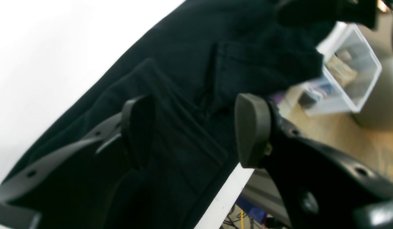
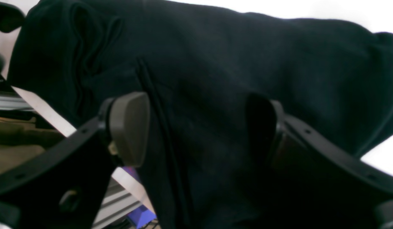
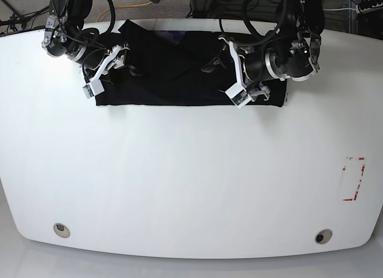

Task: Fold the T-shirt properly

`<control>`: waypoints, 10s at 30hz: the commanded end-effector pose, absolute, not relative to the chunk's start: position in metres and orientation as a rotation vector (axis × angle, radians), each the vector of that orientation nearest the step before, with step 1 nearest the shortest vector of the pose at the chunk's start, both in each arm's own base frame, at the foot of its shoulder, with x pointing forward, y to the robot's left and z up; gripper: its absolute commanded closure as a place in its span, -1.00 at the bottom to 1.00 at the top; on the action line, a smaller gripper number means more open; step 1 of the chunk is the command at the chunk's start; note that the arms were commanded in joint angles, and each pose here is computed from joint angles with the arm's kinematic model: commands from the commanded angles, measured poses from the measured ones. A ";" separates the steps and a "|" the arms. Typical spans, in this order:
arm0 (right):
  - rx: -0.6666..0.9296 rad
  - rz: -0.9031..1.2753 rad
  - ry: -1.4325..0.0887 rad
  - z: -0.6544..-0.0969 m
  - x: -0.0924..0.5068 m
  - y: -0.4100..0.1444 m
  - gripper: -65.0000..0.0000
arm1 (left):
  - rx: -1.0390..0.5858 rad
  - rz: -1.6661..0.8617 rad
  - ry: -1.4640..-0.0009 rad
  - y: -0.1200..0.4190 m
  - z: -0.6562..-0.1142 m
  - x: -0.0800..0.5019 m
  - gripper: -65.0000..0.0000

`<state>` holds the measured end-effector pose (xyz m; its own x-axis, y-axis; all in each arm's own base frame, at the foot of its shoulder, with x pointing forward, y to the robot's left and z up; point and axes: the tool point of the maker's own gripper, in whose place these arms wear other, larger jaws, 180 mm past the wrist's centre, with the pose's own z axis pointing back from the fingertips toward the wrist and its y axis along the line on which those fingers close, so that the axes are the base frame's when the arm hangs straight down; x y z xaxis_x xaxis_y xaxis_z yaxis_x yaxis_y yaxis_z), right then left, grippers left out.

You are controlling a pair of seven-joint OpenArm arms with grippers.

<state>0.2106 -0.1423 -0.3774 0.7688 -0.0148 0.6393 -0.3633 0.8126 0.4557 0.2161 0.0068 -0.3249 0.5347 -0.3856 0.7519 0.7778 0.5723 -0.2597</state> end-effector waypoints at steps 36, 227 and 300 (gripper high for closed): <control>0.564 -0.107 -0.658 -0.394 0.203 -0.228 -0.40 | -0.313 -0.379 -0.559 0.182 -0.389 0.220 0.86; 0.432 0.422 -0.758 -0.370 0.339 -0.119 0.32 | -0.246 -1.125 -0.502 0.031 -0.443 0.261 0.85; 0.759 0.570 -0.766 -0.392 0.294 0.044 0.33 | -0.025 -0.707 -0.712 0.177 -0.394 0.313 0.85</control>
<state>0.2904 0.0410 -0.4045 0.6260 0.1837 0.7579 -0.6741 0.6161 0.4074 0.3037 0.1725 -0.3998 0.5476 -0.5892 0.5942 0.6116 0.7664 0.1963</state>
